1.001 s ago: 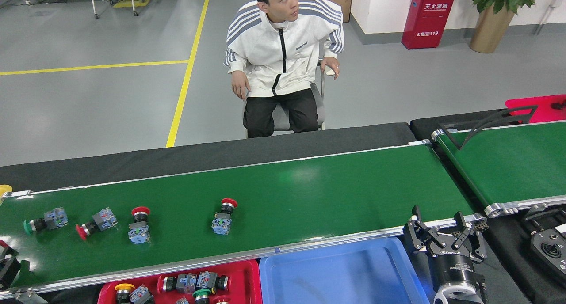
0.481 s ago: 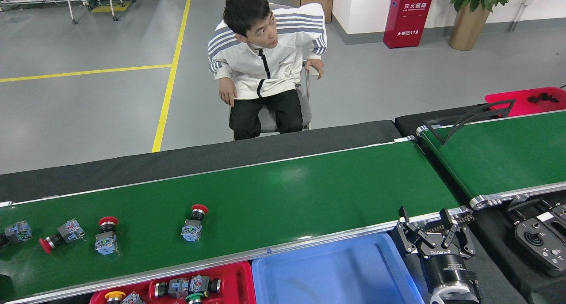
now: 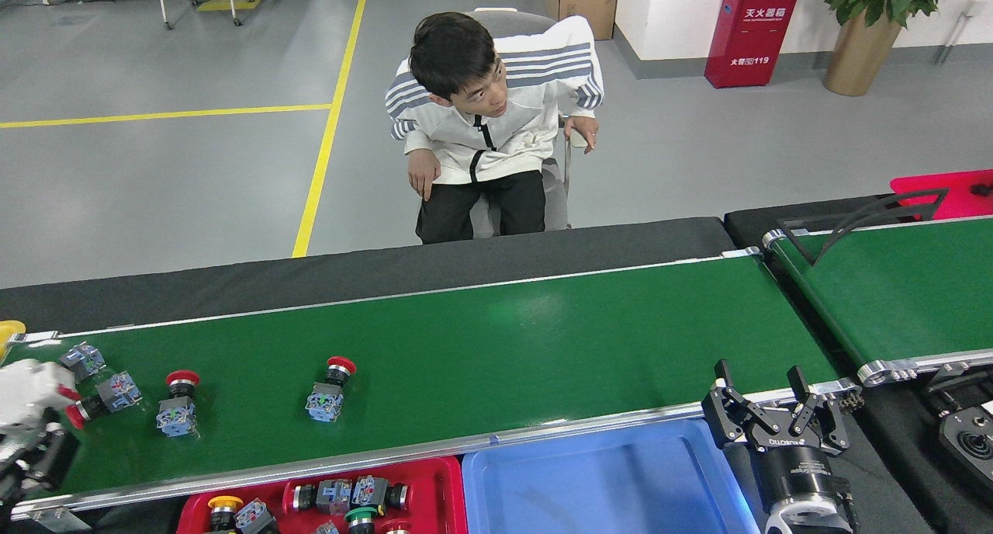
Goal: Pick switch part from conveyor to tray
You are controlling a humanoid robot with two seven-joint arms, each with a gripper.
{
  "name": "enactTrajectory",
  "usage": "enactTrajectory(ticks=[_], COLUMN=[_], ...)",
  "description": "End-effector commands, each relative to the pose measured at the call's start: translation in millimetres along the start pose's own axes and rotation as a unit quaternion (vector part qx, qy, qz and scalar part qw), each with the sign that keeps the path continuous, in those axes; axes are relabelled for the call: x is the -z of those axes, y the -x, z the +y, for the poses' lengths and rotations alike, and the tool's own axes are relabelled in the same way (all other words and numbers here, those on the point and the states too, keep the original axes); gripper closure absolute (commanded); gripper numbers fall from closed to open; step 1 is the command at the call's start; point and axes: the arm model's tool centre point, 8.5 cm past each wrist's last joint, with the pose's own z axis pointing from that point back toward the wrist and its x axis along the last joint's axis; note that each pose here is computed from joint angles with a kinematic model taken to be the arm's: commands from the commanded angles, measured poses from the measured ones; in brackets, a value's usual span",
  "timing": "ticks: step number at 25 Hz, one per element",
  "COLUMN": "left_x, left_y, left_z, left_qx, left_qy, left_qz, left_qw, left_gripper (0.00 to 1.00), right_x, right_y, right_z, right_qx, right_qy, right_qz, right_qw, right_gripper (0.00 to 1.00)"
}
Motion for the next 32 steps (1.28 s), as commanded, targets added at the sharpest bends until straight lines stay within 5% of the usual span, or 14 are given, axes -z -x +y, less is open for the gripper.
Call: enactTrajectory(ticks=[1, 8, 12, 22, 26, 28, 32], left_x=[-8, -21, -2, 21, 24, 24, 22], left_y=[-33, -156, -222, -345, -356, -356, -355], left_z=[17, 17, 6, 13, 16, 17, 15], left_qx=[0.012, -0.003, -0.004, 0.005, 0.005, 0.004, -0.002], left_qy=[-0.027, -0.032, -0.020, -0.039, -0.036, -0.039, -0.037], left_qz=[-0.071, -0.196, -0.262, -0.357, -0.364, -0.364, -0.360], left_qw=[0.997, 0.980, 0.965, 0.933, 0.931, 0.931, 0.932], left_gripper=[0.92, 0.92, 0.91, 0.83, 0.54, 0.25, 0.04], right_x=[3, 3, 3, 5, 2, 1, 1], right_y=[0, 3, 18, 45, 43, 42, 40], right_z=[-8.2, -10.7, -17.7, -29.4, -25.7, -24.7, -24.4], right_qx=[0.000, -0.004, -0.019, -0.062, -0.063, -0.063, -0.061], right_qy=[0.015, 0.017, 0.022, 0.021, 0.016, 0.014, 0.014], right_qz=[-0.001, -0.001, 0.007, 0.007, 0.003, -0.003, -0.008], right_qw=[1.000, 1.000, 1.000, 0.998, 0.998, 0.998, 0.998], right_gripper=[0.00, 0.00, 0.00, 0.00, 0.00, 0.00, 0.00])
